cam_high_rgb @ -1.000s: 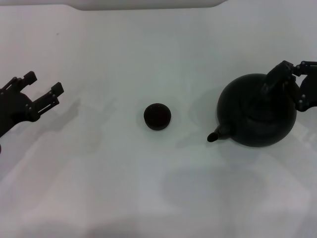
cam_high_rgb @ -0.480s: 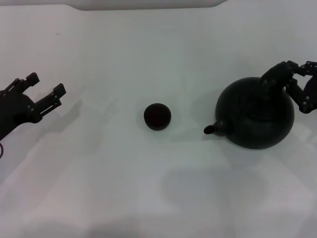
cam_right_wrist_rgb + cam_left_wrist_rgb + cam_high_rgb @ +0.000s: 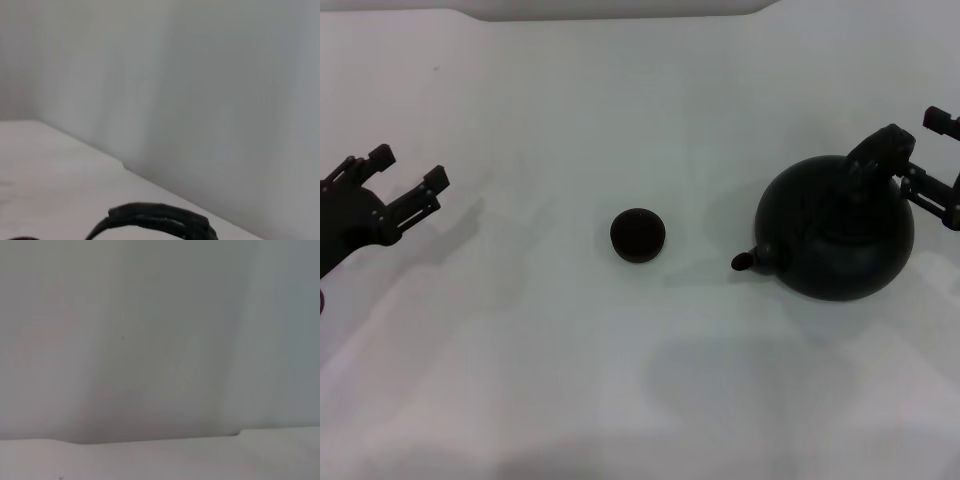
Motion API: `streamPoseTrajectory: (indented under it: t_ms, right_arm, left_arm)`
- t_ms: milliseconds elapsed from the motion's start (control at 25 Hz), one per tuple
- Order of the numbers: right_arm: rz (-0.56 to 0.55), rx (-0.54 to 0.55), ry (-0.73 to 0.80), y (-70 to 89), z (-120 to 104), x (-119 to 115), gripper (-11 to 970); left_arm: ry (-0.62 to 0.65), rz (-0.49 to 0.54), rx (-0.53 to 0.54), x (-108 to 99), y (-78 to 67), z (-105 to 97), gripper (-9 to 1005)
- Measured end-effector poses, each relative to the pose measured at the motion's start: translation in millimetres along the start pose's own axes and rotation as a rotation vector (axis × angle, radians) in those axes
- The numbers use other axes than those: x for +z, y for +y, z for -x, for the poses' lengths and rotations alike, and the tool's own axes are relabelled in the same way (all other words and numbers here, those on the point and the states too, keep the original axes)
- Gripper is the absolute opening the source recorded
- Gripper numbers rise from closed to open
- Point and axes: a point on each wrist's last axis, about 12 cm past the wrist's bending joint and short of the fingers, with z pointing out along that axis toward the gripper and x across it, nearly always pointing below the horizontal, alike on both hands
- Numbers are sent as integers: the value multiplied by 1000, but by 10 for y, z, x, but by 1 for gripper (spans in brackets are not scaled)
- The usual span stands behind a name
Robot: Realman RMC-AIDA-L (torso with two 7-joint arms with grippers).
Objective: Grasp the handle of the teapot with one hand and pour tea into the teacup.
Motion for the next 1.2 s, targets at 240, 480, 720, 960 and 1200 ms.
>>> streamPoseTrajectory:
  t_ms: [240, 480, 720, 960, 1200]
  right_arm:
    - [-6, 54, -31, 1, -61, -143, 623]
    - [-156, 147, -101, -135, -167, -512, 881]
    - [-404, 209, -225, -253, -297, -796, 879]
    - [-516, 110, -312, -196, -302, -686, 878]
    - [-561, 131, -301, -249, -324, -502, 876]
  left_arm:
    - [-20, 27, 2, -33, 21, 6, 847]
    - [-137, 134, 18, -243, 88, 50, 856]
    - [-272, 244, 62, -478, 177, 160, 855]
    - [-310, 239, 67, -471, 183, 213, 856]
    - [-262, 211, 44, -408, 205, 212, 856]
